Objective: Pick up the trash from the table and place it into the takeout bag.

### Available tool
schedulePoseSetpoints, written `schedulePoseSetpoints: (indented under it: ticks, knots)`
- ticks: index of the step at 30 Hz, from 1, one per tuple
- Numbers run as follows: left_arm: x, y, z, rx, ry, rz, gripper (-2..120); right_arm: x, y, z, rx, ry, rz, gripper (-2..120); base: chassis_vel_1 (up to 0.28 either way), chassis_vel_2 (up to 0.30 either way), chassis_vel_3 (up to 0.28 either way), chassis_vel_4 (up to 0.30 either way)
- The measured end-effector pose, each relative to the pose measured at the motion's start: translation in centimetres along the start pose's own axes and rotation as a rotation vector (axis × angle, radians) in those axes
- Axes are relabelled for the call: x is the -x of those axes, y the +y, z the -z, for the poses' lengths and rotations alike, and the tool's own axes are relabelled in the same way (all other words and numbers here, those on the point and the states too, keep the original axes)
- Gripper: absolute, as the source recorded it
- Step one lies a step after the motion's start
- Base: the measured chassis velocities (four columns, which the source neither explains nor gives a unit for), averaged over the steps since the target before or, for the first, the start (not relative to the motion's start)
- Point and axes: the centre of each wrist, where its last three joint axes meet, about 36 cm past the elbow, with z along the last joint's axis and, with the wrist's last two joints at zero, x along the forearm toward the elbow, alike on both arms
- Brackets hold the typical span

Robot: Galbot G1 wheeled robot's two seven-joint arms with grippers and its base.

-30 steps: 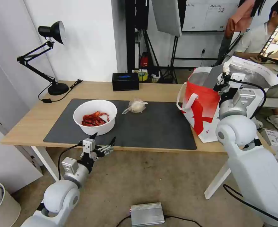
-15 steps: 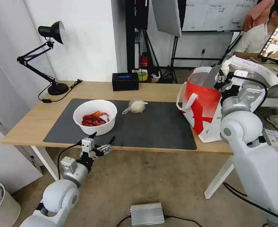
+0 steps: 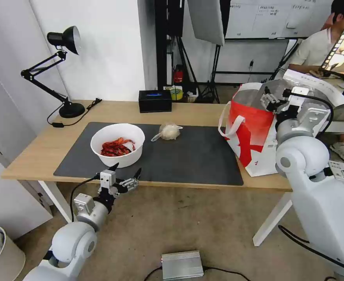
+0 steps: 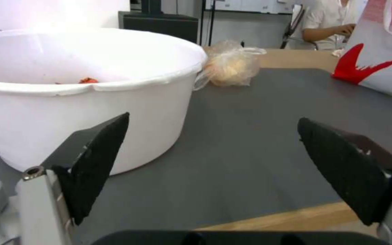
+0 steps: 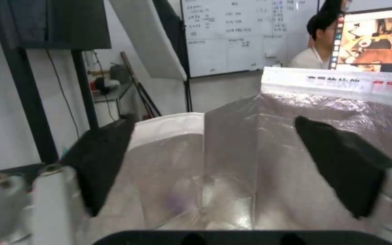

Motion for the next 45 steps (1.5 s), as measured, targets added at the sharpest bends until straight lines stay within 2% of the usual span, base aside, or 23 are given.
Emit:
schedulePoseSetpoints:
  ticks: [2,8,11,12,14,15,16,18,19,22,26,29,33,36,45]
  knots:
    - [0.0,0.0,0.0,0.0,0.0,0.0,100,0.0,-0.1,0.2,-0.003,-0.006,0.006,99,0.0,0.0,0.0,0.0]
    - [0.0,0.0,0.0,-0.002,0.0,0.0,100,0.2,-0.5,0.7,0.004,-0.039,0.025,100,0.0,0.0,0.0,0.0]
    - [0.0,0.0,-0.1,-0.003,0.002,0.002,100,-0.1,-1.1,1.0,0.022,-0.13,0.154,100,0.0,0.0,0.0,0.0]
    - [0.0,0.0,-0.1,-0.003,0.002,0.002,100,-0.1,-1.1,1.0,0.022,-0.13,0.154,100,0.0,0.0,0.0,0.0]
    - [0.1,0.0,-0.2,-0.004,0.004,0.0,100,-1.0,-1.3,0.9,0.022,-0.173,0.298,100,0.0,0.0,0.0,0.0]
    - [0.1,0.0,-0.2,-0.004,0.004,0.0,100,-1.0,-1.3,0.9,0.022,-0.173,0.298,100,0.0,0.0,0.0,0.0]
    - [0.2,0.0,-0.3,-0.005,0.005,0.0,100,-1.7,-1.4,0.7,0.035,-0.175,0.39,100,0.0,0.0,0.0,0.0]
    - [0.2,0.0,-0.4,-0.006,0.007,0.0,100,-2.7,-1.6,0.3,0.055,-0.157,0.499,100,0.0,0.0,0.0,0.0]
    - [0.2,0.0,-0.4,-0.006,0.007,0.0,100,-2.7,-1.6,0.3,0.055,-0.157,0.499,100,0.0,0.0,0.0,0.0]
    - [0.4,0.0,-0.5,-0.009,0.006,0.0,100,-4.5,-2.1,-0.5,0.071,-0.111,0.668,100,0.0,0.0,0.0,0.0]
    - [0.0,0.6,-0.2,-0.007,-0.002,0.018,100,-6.1,-1.9,-1.3,0.082,-0.044,0.762,100,0.0,0.0,0.0,0.0]
    - [-0.7,1.3,-0.1,-0.003,-0.017,0.046,100,-7.2,-1.3,-2.6,0.091,0.011,0.8,100,0.0,0.0,0.0,0.0]
    - [-0.9,1.6,0.0,-0.003,-0.022,0.054,100,-8.5,-1.1,-3.6,0.095,0.051,0.794,100,0.0,0.0,0.0,0.0]
    - [-1.3,2.2,0.2,-0.002,-0.023,0.066,100,-12.1,-1.1,-6.6,0.057,0.149,0.729,100,0.0,0.0,0.0,0.0]
    - [-1.7,3.2,0.3,0.006,-0.018,0.065,100,-15.3,-1.5,-9.5,-0.009,0.246,0.67,100,0.0,0.0,0.0,0.0]
